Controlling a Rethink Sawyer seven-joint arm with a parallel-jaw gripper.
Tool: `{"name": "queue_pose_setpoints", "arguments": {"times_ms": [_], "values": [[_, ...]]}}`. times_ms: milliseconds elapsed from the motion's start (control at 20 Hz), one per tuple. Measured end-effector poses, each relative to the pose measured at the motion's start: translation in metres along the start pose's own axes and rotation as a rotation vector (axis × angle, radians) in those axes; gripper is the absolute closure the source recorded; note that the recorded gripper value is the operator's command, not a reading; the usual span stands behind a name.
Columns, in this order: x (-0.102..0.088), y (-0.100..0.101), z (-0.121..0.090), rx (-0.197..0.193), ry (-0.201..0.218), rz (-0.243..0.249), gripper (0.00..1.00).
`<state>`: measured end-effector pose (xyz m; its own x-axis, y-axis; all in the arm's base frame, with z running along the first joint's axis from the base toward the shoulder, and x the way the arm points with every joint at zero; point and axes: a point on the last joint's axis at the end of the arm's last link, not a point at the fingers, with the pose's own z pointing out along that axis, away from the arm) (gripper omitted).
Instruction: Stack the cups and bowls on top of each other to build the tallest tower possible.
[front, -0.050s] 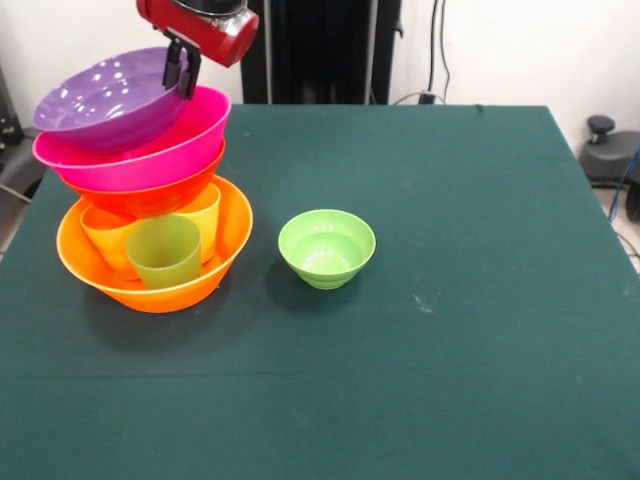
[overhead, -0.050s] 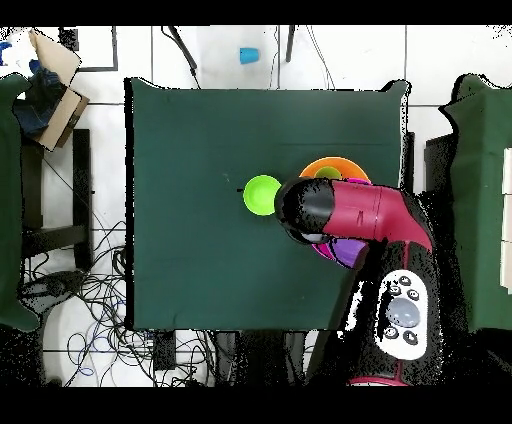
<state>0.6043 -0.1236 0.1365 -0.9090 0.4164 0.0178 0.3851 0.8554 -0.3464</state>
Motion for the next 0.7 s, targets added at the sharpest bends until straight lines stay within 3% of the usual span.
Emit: {"name": "queue_pose_setpoints", "arguments": {"times_ms": [700], "values": [[-0.0062, 0.0011, 0.0060, 0.005, -0.001, -0.001, 1.00]]}}
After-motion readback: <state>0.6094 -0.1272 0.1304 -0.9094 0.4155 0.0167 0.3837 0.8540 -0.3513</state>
